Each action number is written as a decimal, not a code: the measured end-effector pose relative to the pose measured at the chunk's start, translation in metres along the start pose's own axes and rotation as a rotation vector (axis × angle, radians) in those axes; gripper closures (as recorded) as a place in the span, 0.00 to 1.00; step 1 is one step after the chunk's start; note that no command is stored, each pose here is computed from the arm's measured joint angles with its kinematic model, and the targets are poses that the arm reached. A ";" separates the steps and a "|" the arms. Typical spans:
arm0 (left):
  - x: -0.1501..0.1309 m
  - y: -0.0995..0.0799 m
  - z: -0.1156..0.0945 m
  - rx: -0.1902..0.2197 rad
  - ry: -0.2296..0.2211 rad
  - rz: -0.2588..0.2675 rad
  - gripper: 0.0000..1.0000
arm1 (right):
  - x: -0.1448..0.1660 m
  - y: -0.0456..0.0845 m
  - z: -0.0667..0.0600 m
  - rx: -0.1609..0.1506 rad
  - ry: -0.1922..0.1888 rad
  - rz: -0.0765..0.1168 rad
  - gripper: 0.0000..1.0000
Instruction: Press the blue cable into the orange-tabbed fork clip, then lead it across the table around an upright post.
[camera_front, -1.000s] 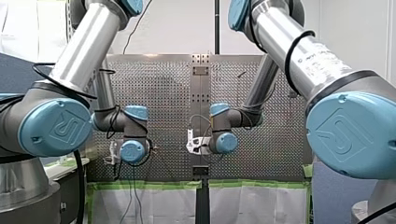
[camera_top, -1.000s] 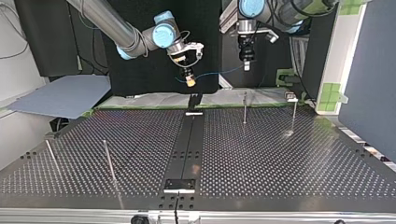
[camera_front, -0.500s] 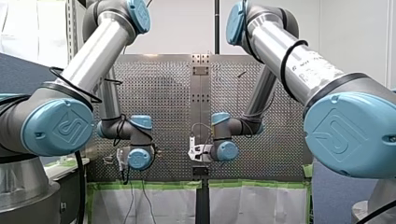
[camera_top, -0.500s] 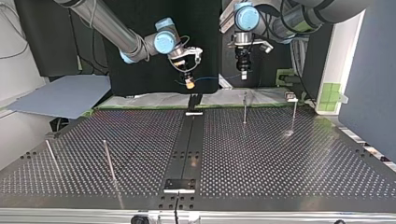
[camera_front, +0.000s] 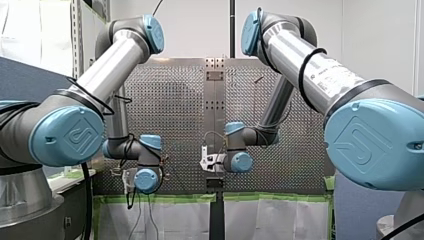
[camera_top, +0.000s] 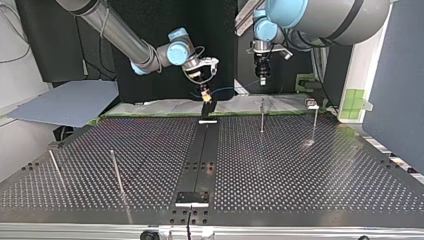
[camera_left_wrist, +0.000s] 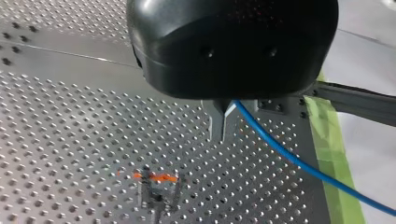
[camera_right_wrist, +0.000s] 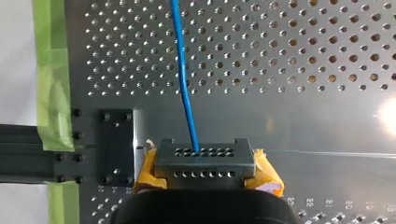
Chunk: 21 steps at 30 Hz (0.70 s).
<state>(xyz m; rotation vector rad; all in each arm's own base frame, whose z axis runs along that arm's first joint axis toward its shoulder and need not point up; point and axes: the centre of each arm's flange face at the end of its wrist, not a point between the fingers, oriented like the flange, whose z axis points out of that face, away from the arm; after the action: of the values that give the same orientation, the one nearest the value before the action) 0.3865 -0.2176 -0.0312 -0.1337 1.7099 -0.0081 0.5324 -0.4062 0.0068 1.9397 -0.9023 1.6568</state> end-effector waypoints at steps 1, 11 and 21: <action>0.000 0.000 0.004 0.000 0.003 0.000 1.00 | 0.001 0.000 0.001 0.001 0.001 0.000 1.00; -0.005 0.012 0.027 -0.036 0.005 -0.007 1.00 | -0.008 -0.001 0.003 0.003 -0.009 -0.007 1.00; -0.011 0.038 0.048 -0.063 -0.001 -0.035 1.00 | -0.007 -0.007 0.010 0.019 -0.001 -0.012 1.00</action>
<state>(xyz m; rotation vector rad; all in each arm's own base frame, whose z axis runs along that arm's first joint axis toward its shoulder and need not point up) 0.4319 -0.1750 -0.0304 -0.2109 1.7074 0.0197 0.5434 -0.4067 -0.0018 1.9549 -0.8767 1.6638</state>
